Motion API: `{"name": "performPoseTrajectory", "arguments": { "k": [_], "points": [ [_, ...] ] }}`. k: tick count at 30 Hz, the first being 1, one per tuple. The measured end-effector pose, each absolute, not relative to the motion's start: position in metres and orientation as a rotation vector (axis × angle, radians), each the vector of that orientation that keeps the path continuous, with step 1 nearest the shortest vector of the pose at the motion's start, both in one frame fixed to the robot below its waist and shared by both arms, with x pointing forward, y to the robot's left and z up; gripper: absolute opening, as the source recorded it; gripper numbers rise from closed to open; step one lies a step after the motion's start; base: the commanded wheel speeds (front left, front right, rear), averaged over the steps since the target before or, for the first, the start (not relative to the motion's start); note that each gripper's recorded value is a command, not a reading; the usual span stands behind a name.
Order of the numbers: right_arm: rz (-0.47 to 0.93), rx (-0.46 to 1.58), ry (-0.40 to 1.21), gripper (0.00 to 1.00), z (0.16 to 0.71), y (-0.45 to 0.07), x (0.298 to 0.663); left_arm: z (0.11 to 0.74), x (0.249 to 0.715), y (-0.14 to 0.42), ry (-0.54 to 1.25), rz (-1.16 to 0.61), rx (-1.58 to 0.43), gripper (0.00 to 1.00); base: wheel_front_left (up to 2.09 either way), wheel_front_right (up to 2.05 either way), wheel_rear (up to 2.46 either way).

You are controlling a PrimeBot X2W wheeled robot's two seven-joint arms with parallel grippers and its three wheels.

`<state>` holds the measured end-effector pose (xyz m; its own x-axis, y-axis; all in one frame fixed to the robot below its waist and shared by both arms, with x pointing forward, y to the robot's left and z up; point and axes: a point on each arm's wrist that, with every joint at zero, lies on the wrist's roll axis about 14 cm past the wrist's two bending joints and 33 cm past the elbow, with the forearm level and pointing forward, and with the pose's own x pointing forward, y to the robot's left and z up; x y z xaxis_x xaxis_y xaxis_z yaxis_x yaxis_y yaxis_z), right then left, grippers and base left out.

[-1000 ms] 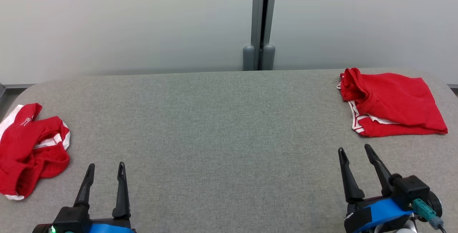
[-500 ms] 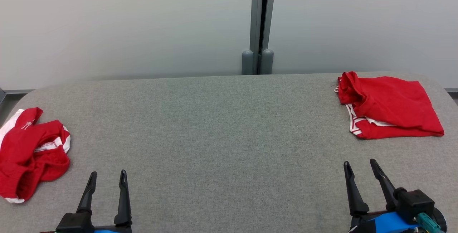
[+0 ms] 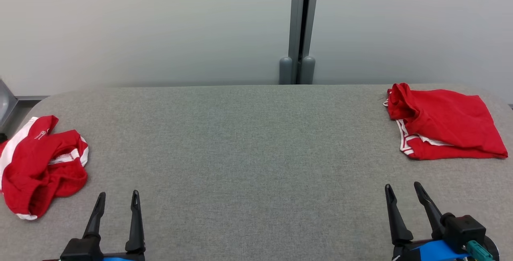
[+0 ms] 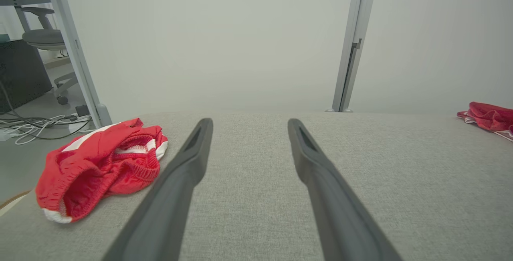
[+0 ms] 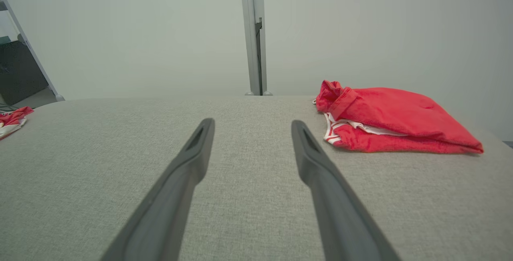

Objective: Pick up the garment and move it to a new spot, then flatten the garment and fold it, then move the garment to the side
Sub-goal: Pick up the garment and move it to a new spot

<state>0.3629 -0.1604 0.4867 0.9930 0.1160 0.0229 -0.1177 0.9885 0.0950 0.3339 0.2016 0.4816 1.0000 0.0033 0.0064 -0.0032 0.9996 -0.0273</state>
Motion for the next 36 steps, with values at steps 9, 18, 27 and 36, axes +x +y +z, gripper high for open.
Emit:
{"name": "performPoseTrajectory", "arguments": {
  "k": [9, 18, 27, 36],
  "points": [
    [0.19, 0.111, -0.002, 1.0, 0.483, -0.135, 0.37, 0.482, 0.322, 0.227, -0.008, 0.083, -0.019, 1.0, 0.0, 0.0, 0.0],
    [0.292, 0.124, 0.013, 1.0, 0.481, -0.1, 0.379, 0.485, 0.3, 0.259, -0.019, 0.193, -0.015, 1.0, 0.0, 0.0, 0.0],
    [0.403, 0.127, 0.032, 1.0, 0.478, -0.06, 0.388, 0.491, 0.27, 0.299, -0.04, 0.34, -0.008, 1.0, 0.0, 0.0, 0.0],
    [0.506, 0.129, 0.048, 1.0, 0.475, -0.022, 0.395, 0.489, 0.237, 0.331, -0.028, 0.468, 0.001, 1.0, 0.0, 0.0, 0.0]
  ]
}}
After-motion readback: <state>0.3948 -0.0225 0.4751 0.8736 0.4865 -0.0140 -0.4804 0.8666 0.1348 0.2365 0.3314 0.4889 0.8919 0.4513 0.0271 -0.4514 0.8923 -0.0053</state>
